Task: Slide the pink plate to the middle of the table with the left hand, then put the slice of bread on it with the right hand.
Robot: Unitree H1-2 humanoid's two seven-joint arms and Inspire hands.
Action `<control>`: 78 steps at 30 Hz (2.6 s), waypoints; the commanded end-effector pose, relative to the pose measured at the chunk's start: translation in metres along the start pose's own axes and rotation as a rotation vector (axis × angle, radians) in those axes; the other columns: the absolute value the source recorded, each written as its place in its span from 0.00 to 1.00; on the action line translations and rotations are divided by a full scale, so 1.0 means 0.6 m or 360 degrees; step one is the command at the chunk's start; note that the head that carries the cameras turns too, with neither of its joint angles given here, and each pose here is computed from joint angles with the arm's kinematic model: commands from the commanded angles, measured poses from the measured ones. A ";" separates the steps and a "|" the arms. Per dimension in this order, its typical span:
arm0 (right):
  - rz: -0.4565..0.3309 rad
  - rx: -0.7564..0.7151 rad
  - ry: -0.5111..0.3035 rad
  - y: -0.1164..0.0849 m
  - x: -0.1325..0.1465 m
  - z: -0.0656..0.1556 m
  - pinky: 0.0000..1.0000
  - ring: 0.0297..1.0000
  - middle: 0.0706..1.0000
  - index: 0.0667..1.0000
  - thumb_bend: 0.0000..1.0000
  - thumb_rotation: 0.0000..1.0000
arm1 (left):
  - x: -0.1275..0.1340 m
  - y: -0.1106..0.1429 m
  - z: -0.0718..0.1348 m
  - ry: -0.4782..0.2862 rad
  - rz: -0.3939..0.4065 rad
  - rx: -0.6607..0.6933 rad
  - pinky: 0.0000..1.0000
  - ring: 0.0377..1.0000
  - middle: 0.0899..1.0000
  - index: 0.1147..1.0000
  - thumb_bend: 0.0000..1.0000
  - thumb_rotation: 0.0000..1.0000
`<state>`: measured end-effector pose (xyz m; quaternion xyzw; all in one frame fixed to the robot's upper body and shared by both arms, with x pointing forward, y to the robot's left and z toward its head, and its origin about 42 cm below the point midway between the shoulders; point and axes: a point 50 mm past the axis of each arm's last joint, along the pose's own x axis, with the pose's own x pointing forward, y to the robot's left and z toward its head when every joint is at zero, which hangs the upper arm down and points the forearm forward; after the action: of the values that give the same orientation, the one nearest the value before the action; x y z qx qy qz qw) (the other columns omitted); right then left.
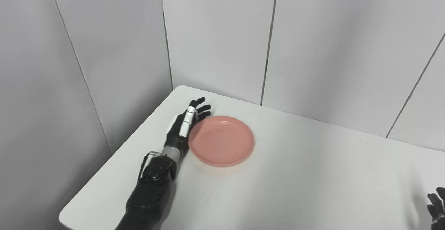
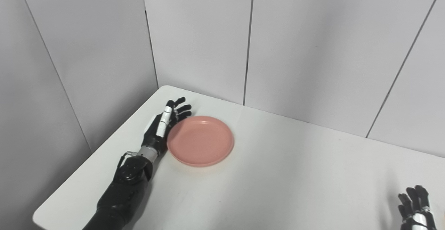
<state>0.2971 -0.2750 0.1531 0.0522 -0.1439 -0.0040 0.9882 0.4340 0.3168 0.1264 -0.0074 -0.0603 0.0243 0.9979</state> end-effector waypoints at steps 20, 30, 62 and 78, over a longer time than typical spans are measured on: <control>0.0023 0.0016 -0.0151 0.005 0.018 0.030 1.00 0.95 0.96 0.96 0.61 0.86 | -0.031 -0.086 -0.023 0.0069 -0.0149 -0.0042 0.95 0.88 0.87 0.89 0.72 1.00; 0.0015 0.0010 -0.0153 0.011 0.019 0.031 1.00 0.96 0.96 0.96 0.59 0.88 | -0.036 -0.124 -0.006 0.0072 -0.0207 -0.0040 0.96 0.89 0.87 0.89 0.75 1.00; 0.0036 0.0015 -0.0157 0.054 0.006 0.054 1.00 0.99 0.99 0.98 0.66 0.91 | -0.073 -0.182 0.030 0.0052 -0.0331 -0.0172 0.95 0.88 0.86 0.88 0.73 1.00; 0.0071 0.0030 -0.0093 0.082 0.010 0.049 1.00 0.96 0.96 0.96 0.72 0.88 | -0.105 -0.226 0.045 0.0052 -0.0484 -0.0232 0.93 0.88 0.87 0.89 0.70 1.00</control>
<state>0.2909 -0.2343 0.1724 0.0578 -0.1509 0.0098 0.9868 0.3726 0.1846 0.1310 -0.0710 -0.0188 -0.1150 0.9906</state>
